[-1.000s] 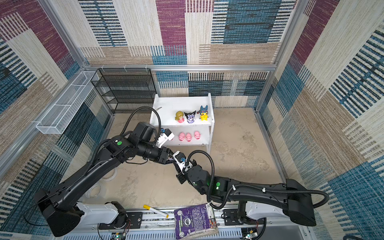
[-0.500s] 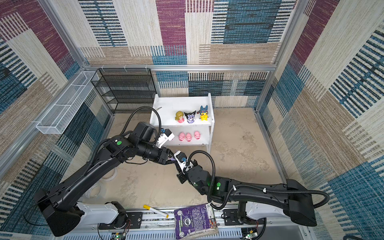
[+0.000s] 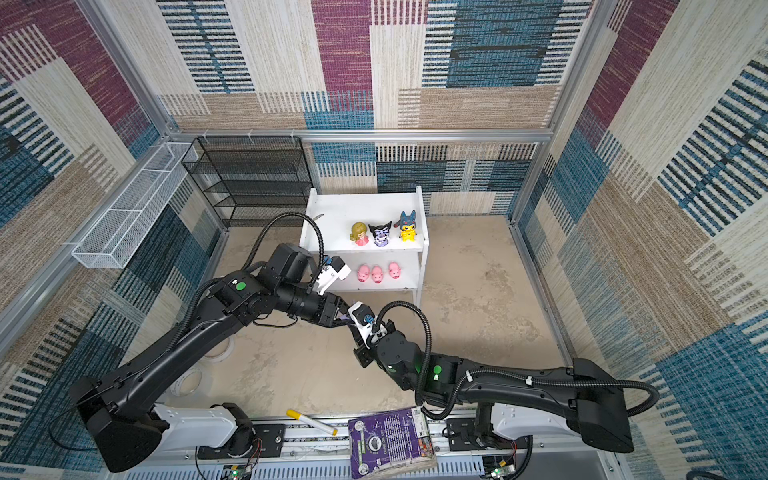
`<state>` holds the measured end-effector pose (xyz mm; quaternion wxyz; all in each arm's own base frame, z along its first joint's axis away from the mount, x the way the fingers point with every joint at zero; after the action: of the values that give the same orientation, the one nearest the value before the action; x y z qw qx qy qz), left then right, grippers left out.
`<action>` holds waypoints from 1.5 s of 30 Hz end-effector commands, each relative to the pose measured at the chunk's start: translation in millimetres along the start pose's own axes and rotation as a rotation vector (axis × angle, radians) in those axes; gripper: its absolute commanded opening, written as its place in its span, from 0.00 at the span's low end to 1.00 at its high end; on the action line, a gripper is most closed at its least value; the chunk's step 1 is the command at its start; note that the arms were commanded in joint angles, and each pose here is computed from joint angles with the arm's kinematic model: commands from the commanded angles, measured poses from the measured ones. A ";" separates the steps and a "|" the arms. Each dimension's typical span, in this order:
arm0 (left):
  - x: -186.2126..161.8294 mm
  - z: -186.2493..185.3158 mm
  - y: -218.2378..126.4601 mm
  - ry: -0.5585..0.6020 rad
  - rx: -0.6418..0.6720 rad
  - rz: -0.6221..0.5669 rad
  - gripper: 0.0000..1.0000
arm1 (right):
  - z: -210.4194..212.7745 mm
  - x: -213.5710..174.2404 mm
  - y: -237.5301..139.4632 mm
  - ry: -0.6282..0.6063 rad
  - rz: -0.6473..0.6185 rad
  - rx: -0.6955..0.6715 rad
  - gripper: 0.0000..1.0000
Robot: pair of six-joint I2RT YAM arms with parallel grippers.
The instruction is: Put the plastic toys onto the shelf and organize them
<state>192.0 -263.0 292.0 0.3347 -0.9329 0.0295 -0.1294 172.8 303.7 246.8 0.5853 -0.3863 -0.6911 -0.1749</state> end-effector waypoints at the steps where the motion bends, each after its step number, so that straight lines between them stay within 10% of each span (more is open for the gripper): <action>1: 1.4 -0.6 0.5 0.005 -0.009 -0.006 0.35 | -1.4 16.6 0.6 0.054 -0.066 -0.009 0.19; 13: -0.5 -0.7 1.0 0.021 -0.015 0.002 0.20 | 0.5 22.1 4.7 0.060 -0.074 -0.022 0.26; 20: -0.7 -0.9 -21.5 0.151 0.109 0.003 0.18 | 4.7 24.9 -2.2 0.064 -0.085 0.040 0.78; 25: 2.3 2.8 -47.3 0.275 0.252 0.005 0.16 | 7.5 24.7 -16.5 0.084 -0.095 0.118 0.91; 45: 42.6 -30.8 -123.9 0.734 0.507 -0.221 0.16 | -10.9 17.1 -75.9 0.104 -0.103 0.225 1.00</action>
<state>214.7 -198.8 401.8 0.4784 -0.7488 0.0056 -0.4588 125.6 255.2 282.0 0.6457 -0.2712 -0.6972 -0.1530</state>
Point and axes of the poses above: each gripper's point midway between its finger pads, its own y axis out along the fingers, its own z axis along the line the jaws close on, x = y × z, the point moved 3 cm from there along -y, back along the fingers, and after that the axes turned 13 degrees about -y, right-handed, at the moved point
